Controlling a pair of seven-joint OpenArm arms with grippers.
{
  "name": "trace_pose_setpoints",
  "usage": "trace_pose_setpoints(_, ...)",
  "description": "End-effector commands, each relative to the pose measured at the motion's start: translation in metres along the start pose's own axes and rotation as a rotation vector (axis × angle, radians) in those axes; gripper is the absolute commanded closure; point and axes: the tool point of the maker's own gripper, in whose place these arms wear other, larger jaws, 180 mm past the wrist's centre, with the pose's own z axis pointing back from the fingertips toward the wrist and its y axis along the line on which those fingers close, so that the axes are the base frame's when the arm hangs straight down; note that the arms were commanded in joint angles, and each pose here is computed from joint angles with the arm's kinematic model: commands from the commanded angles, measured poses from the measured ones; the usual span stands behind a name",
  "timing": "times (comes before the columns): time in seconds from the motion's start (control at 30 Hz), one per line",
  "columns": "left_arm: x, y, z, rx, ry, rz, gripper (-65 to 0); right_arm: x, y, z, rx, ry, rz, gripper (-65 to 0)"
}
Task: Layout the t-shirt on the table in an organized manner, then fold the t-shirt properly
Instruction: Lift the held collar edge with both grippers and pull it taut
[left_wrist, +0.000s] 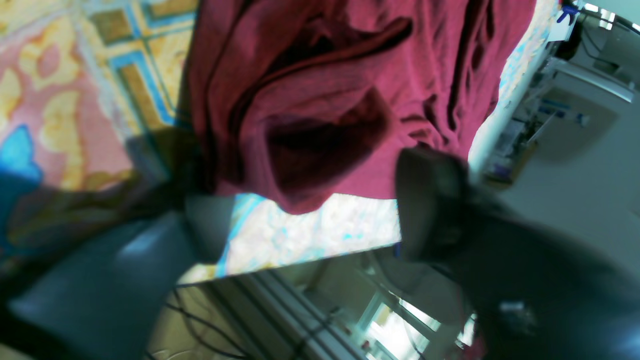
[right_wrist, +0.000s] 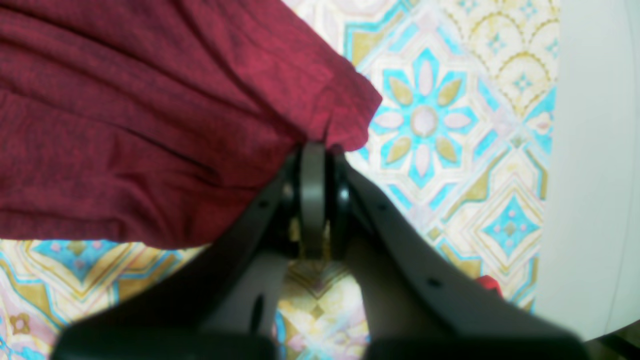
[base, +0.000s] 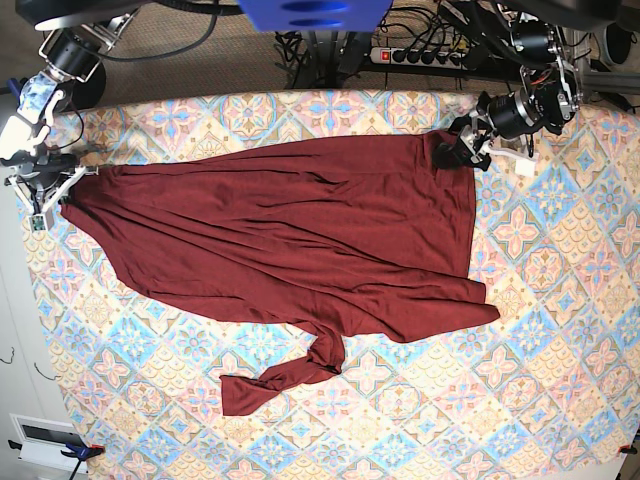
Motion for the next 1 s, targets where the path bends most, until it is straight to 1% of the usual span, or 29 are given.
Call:
trace_pose_setpoints(0.0, 0.002, -0.001, 0.001, 0.007, -0.005, -0.013, -27.6, 0.018, -0.013, 0.008, -0.028, -0.048, 0.016, -0.7)
trace_pose_setpoints(0.1, 0.011, -0.003, 0.0, 0.006, -0.043, -0.022, -5.1, 0.018, -0.013, 0.008, -0.028, -0.048, 0.016, -0.7)
trace_pose_setpoints(0.13, 0.012, -0.003, 0.0, 0.006, -0.047, -0.02, 0.0, 0.018, -0.013, 0.008, -0.028, -0.048, 0.016, -0.7)
trace_pose_setpoints(0.37, 0.013, -0.005, 0.003, -0.003, -0.05, -0.025, 0.0, 0.018, -0.013, 0.008, -0.029, -0.048, 0.017, -0.7)
trace_pose_setpoints(0.43, 0.011, 0.003, 0.007, 0.018, -0.05, -0.022, 0.0, 0.018, -0.013, 0.008, -0.029, -0.048, 0.017, -0.7)
trace_pose_setpoints(0.5, 0.019, 0.008, 0.019, 0.04, -0.074, -0.04, 0.0, 0.017, -0.013, 0.008, -0.029, -0.046, 0.017, -0.7)
trace_pose_setpoints(0.57, 0.025, 0.015, 0.033, 0.059, -0.113, -0.034, 0.0, 0.011, -0.011, 0.008, -0.026, -0.034, 0.018, -0.7)
trace_pose_setpoints(0.67, 0.033, 0.021, 0.054, 0.074, -0.166, -0.05, 0.0, -0.014, -0.009, 0.009, -0.02, 0.021, 0.026, -0.7)
trace_pose_setpoints(0.77, 0.038, 0.022, 0.069, 0.082, -0.185, -0.144, 0.0, -0.025, -0.008, 0.011, -0.018, 0.045, 0.03, -0.7)
trace_pose_setpoints(0.83, 0.039, 0.026, 0.077, 0.096, -0.187, -0.178, 0.0, -0.027, -0.007, 0.011, -0.017, 0.048, 0.03, -0.7)
trace_pose_setpoints(0.93, 0.041, 0.04, 0.091, 0.13, -0.212, -0.161, 0.0, -0.019, -0.005, 0.015, -0.021, 0.026, 0.047, -0.7)
trace_pose_setpoints(0.97, 0.041, 0.044, 0.096, 0.142, -0.222, -0.153, 0.0, -0.023, -0.002, 0.017, -0.021, 0.036, 0.053, -0.7)
